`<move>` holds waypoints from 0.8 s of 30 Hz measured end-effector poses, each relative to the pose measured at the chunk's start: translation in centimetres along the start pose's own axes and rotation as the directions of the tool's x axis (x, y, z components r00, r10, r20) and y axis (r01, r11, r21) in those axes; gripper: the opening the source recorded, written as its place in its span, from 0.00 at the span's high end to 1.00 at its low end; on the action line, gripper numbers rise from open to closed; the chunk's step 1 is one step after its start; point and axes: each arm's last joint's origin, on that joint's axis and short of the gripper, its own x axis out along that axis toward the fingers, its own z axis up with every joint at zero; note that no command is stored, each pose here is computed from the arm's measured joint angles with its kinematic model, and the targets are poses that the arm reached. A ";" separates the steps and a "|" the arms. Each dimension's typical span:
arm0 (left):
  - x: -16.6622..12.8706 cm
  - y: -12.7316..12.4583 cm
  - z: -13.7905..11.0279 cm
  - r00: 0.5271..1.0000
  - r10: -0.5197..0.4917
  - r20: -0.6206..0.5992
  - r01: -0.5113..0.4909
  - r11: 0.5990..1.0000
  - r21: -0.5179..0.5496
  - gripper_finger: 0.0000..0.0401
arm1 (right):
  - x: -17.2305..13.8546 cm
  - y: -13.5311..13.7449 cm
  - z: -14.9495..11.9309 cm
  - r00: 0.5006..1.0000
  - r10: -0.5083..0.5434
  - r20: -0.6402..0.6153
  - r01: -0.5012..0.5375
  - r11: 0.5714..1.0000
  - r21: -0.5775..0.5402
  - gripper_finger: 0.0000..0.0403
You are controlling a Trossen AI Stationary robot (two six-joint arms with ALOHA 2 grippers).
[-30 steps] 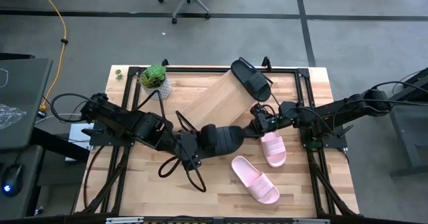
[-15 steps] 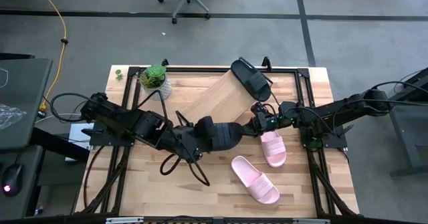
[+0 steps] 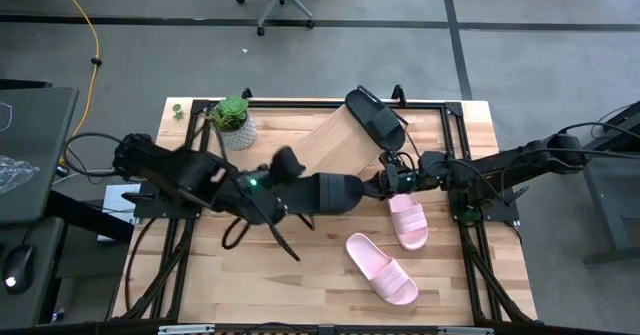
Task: Pick and place slides into the shelf
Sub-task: Put the black slide on the shelf
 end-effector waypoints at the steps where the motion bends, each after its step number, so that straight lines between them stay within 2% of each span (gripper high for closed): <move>1: -0.5 0.3 -0.5 1.000 0.007 -0.008 -0.007 1.000 -0.025 0.68 | 0.0 0.1 0.1 1.000 0.004 0.021 -0.003 1.000 -0.003 0.91; 6: -2.6 1.7 -2.3 0.999 0.047 -0.004 -0.046 0.978 -0.202 0.69 | -1.2 0.9 1.0 0.990 -0.003 0.143 0.009 0.999 -0.046 0.91; 13: -4.7 2.6 -4.5 0.998 0.054 0.008 -0.047 0.919 -0.391 0.72 | -3.8 1.9 1.5 0.968 -0.053 0.245 0.074 0.994 -0.075 0.91; 18: -5.1 2.3 -5.1 1.000 0.011 0.020 0.000 0.880 -0.475 0.75 | -5.8 2.9 1.6 0.945 -0.054 0.323 0.084 0.993 -0.082 0.91; 24: -5.1 1.5 -5.1 0.993 -0.092 0.071 0.116 0.820 -0.561 0.78 | -7.8 3.8 1.0 0.910 -0.033 0.412 0.074 0.994 -0.083 0.91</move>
